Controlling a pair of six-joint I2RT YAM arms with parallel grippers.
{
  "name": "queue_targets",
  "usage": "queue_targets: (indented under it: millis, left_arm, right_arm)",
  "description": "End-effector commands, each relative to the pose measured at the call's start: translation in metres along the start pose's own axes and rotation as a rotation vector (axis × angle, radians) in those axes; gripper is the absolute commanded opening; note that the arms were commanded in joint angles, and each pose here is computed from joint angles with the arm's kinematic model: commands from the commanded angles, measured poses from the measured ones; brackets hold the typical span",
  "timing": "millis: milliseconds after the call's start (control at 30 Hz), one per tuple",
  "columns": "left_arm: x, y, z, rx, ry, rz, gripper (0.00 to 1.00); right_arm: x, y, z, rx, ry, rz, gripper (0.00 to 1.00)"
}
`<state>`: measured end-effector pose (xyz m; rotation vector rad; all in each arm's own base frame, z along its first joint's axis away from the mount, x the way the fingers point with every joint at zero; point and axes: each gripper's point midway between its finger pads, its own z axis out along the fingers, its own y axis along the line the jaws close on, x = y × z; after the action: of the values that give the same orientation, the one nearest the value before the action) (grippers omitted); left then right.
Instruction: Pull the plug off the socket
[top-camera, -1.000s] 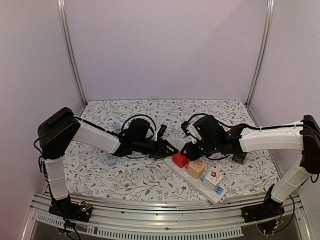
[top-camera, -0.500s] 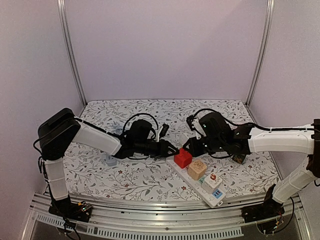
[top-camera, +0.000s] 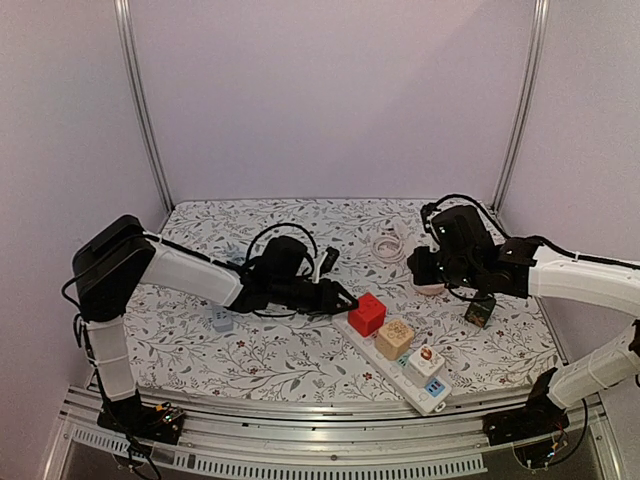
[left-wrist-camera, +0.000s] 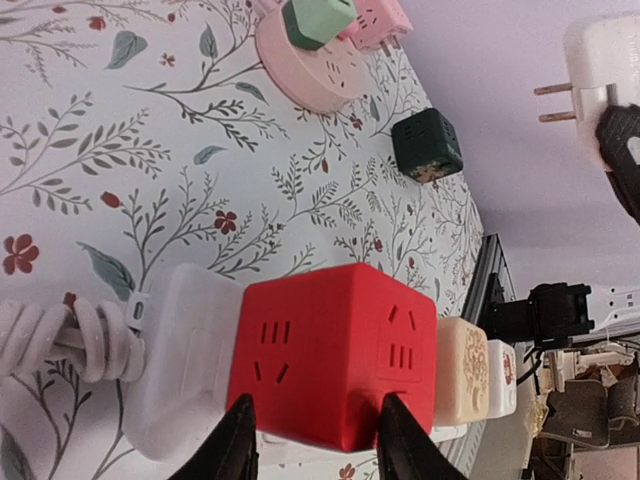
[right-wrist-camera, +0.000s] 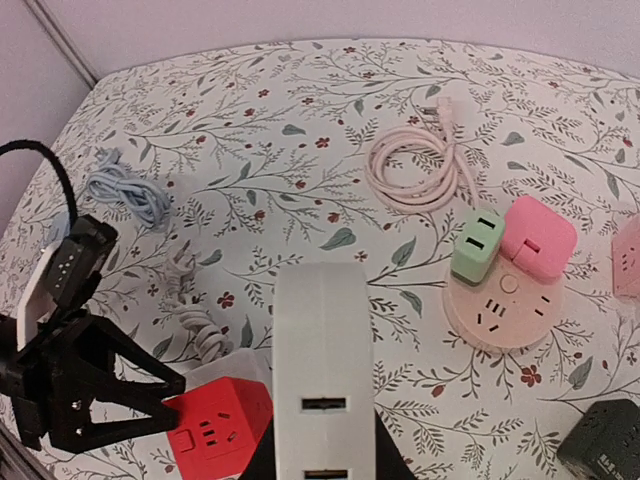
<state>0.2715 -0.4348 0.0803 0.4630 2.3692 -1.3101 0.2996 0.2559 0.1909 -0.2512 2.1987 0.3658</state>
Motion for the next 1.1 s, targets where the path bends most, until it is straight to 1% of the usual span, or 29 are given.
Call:
queue_targets:
  millis: [0,67,133,167,233,400,533,567,600,633,733,800,900,1000,1067]
  left_arm:
    - [0.03,0.023,-0.003,-0.142,0.117,-0.03,0.45]
    - [0.013,0.01,-0.009,-0.121,0.079,-0.013,0.54]
    - [0.001,0.003,-0.015,-0.111,0.055,-0.005,0.69]
    - [-0.005,0.001,-0.018,-0.11,0.045,-0.004,0.74]
    - [-0.012,-0.002,-0.025,-0.107,0.028,-0.002,0.79]
    - [-0.012,-0.004,-0.04,-0.123,0.02,0.01,0.84]
    - [-0.005,0.0,-0.048,-0.142,0.022,0.005,0.88]
    - [-0.004,0.002,-0.049,-0.147,0.021,0.003,0.88]
    - [-0.002,0.004,-0.05,-0.152,0.021,-0.001,0.89]
    - [-0.001,0.005,-0.052,-0.156,0.02,-0.005,0.89]
    - [-0.001,0.007,-0.055,-0.161,0.009,-0.012,0.9]
    - [-0.004,0.005,-0.057,-0.157,-0.01,-0.013,0.9]
    - [-0.006,0.003,-0.059,-0.146,-0.025,-0.017,0.91]
    - [-0.006,0.002,-0.057,-0.13,-0.022,-0.027,0.91]
    - [-0.006,0.002,-0.056,-0.115,-0.025,-0.04,0.9]
  right_arm:
    - [0.024,-0.083,-0.001,0.231,0.074,0.15,0.0]
    - [0.042,-0.117,0.004,0.275,0.12,0.255,0.01]
    - [0.059,-0.136,0.009,0.298,0.159,0.313,0.03]
    - [0.067,-0.143,0.012,0.31,0.177,0.329,0.04]
    - [0.08,-0.155,0.017,0.335,0.213,0.345,0.07]
    - [0.098,-0.176,0.031,0.347,0.27,0.378,0.15]
    - [0.1,-0.185,0.04,0.356,0.295,0.366,0.28]
    - [0.102,-0.189,0.041,0.362,0.303,0.369,0.35]
    - [0.102,-0.19,0.042,0.364,0.308,0.366,0.38]
    - [0.103,-0.192,0.042,0.364,0.312,0.369,0.48]
    - [0.099,-0.189,0.037,0.347,0.309,0.361,0.67]
    - [0.092,-0.183,0.03,0.315,0.292,0.36,0.75]
    - [0.076,-0.166,0.017,0.224,0.257,0.334,0.82]
    - [0.052,-0.135,-0.004,0.114,0.192,0.248,0.9]
    - [0.04,-0.112,-0.017,0.052,0.16,0.18,0.93]
